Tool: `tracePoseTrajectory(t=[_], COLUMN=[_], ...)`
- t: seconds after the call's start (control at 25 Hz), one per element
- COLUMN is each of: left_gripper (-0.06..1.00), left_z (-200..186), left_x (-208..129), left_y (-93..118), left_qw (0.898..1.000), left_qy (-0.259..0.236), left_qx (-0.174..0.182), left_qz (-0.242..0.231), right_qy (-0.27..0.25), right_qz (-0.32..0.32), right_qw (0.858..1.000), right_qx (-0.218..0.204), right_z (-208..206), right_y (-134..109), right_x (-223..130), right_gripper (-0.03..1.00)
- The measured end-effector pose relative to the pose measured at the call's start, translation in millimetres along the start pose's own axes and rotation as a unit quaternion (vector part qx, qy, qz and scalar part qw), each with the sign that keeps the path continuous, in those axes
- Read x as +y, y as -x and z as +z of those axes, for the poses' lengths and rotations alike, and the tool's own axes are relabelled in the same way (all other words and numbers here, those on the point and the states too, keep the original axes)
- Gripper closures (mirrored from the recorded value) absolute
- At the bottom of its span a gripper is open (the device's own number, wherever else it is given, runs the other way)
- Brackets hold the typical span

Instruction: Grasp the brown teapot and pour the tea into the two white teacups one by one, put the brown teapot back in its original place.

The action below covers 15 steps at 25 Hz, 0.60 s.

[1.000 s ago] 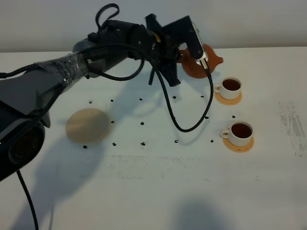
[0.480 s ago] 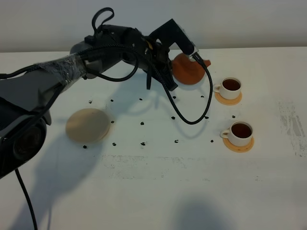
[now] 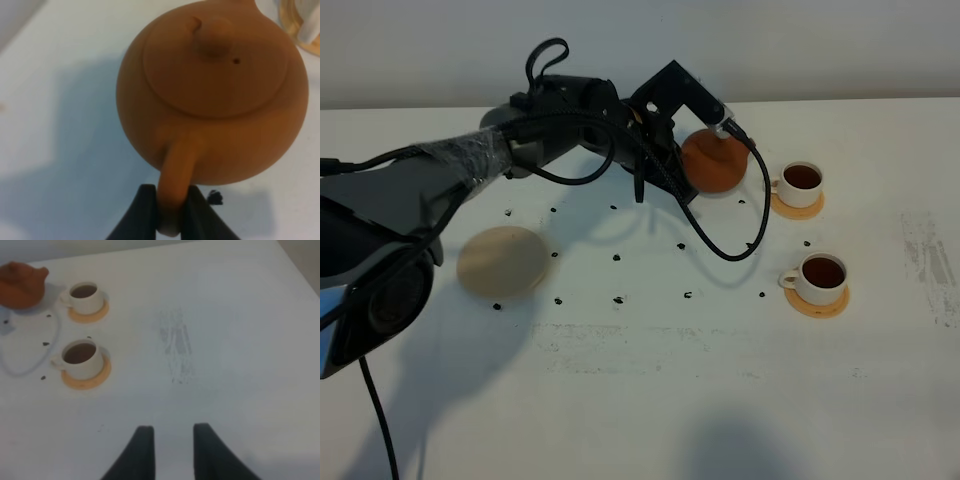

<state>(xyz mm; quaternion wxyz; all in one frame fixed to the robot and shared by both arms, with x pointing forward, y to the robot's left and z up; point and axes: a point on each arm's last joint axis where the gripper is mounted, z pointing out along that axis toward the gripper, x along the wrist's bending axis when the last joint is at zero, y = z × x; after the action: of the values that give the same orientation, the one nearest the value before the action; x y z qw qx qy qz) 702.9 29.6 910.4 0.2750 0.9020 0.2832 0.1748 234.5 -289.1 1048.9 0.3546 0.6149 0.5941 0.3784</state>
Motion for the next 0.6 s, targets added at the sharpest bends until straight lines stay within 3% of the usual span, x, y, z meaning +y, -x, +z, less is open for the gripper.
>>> tracePoseTrajectory(t=[0.6], left_gripper=[0.86], left_z=[7.6], left_x=[-4.6], left_y=[1.4], left_qw=[1.0], left_qy=[-0.003], left_qx=[-0.003], left_qz=[-0.006], right_qy=[0.0], right_qz=[0.0], right_qw=[1.0], right_qx=[0.0], right_z=[0.0], right_y=[0.0], right_x=[0.0], right_gripper=[0.74])
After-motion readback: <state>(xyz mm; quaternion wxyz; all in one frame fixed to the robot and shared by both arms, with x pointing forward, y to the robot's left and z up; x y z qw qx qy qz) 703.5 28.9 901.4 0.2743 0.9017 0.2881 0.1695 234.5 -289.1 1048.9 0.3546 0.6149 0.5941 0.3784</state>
